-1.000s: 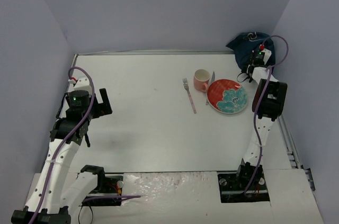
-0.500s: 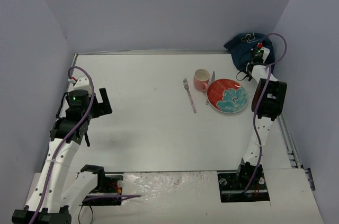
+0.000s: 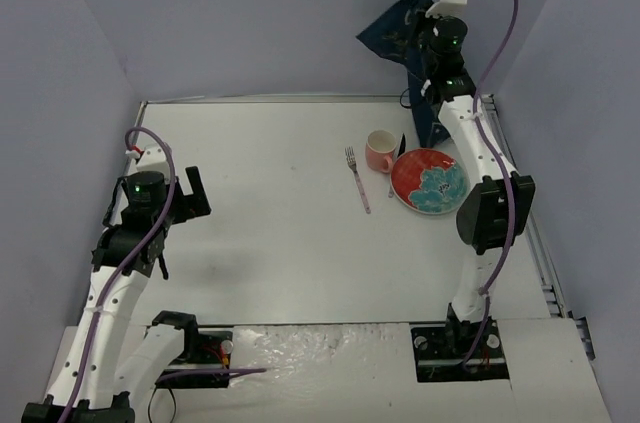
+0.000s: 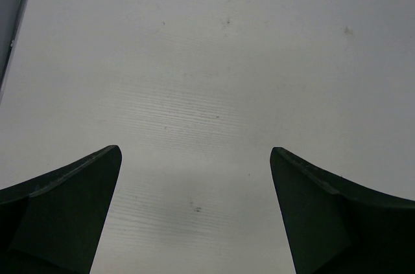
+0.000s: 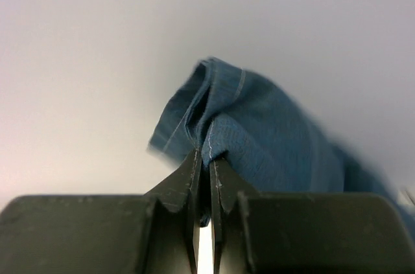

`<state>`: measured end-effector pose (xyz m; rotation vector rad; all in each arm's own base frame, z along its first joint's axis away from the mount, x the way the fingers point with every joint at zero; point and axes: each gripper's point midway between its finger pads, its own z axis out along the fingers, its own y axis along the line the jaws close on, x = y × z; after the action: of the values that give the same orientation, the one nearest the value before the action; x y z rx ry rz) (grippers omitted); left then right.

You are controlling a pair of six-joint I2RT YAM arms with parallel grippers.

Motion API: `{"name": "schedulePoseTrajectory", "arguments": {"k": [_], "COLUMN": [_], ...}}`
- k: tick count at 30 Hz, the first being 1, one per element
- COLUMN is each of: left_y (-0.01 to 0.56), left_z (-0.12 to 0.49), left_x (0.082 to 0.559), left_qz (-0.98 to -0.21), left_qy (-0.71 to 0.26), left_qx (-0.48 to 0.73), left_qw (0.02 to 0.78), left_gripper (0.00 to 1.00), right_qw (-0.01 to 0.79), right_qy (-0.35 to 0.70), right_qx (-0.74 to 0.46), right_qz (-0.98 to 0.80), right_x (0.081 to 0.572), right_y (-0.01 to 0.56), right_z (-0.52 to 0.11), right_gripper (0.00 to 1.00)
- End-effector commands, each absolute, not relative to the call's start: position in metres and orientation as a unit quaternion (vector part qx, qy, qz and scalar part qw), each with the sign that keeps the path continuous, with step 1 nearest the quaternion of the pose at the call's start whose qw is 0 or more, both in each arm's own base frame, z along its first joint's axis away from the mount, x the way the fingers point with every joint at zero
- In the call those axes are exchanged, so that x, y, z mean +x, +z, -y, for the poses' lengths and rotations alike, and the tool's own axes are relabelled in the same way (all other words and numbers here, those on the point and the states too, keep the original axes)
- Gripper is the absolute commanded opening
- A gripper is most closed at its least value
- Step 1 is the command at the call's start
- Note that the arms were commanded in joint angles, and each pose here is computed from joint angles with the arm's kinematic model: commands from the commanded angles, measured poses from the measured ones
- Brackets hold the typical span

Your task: Set the dinner table for one person

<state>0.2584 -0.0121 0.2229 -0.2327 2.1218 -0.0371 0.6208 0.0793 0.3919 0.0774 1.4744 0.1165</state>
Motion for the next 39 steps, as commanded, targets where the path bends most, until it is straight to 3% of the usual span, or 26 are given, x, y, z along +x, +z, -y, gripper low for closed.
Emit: {"name": "schedulePoseTrajectory", "arguments": {"k": [1, 7, 12, 17, 24, 27, 30, 34, 39], "left_y": [0.238, 0.243, 0.251, 0.267, 0.278, 0.271, 0.260, 0.236, 0.201], "left_z": [0.008, 0.004, 0.001, -0.006, -0.041, -0.044, -0.036, -0.024, -0.008], "left_x": [0.262, 0.258, 0.256, 0.240, 0.191, 0.181, 0.183, 0.195, 0.215], "left_qz": [-0.855, -0.849, -0.840, -0.830, -0.804, -0.794, -0.798, -0.819, -0.846], "left_qy": [-0.012, -0.007, -0.004, -0.001, 0.057, 0.052, 0.028, 0.009, -0.014], "left_qx": [-0.098, -0.107, -0.121, -0.152, -0.235, -0.250, -0.253, -0.250, -0.255], "left_qw": [0.509, 0.517, 0.529, 0.536, 0.543, 0.552, 0.547, 0.517, 0.467], "left_gripper": [0.97, 0.97, 0.97, 0.97, 0.97, 0.97, 0.97, 0.97, 0.97], "right_qw": [0.842, 0.795, 0.714, 0.578, 0.382, 0.306, 0.278, 0.318, 0.404], "right_qy": [0.171, 0.331, 0.399, 0.417, 0.389, 0.392, 0.385, 0.373, 0.325], "right_qx": [-0.109, -0.305, -0.425, -0.507, -0.548, -0.562, -0.574, -0.549, -0.487], "right_qz": [-0.500, -0.407, -0.388, -0.485, -0.635, -0.661, -0.667, -0.677, -0.703], "right_x": [0.556, 0.455, 0.378, 0.322, 0.248, 0.202, 0.170, 0.173, 0.211], "right_y": [0.550, 0.586, 0.547, 0.395, 0.170, 0.115, 0.099, 0.132, 0.185], "right_z": [-0.172, -0.328, -0.413, -0.479, -0.487, -0.484, -0.484, -0.475, -0.440], "right_gripper": [0.00, 0.00, 0.00, 0.00, 0.02, 0.23, 0.47, 0.75, 0.91]}}
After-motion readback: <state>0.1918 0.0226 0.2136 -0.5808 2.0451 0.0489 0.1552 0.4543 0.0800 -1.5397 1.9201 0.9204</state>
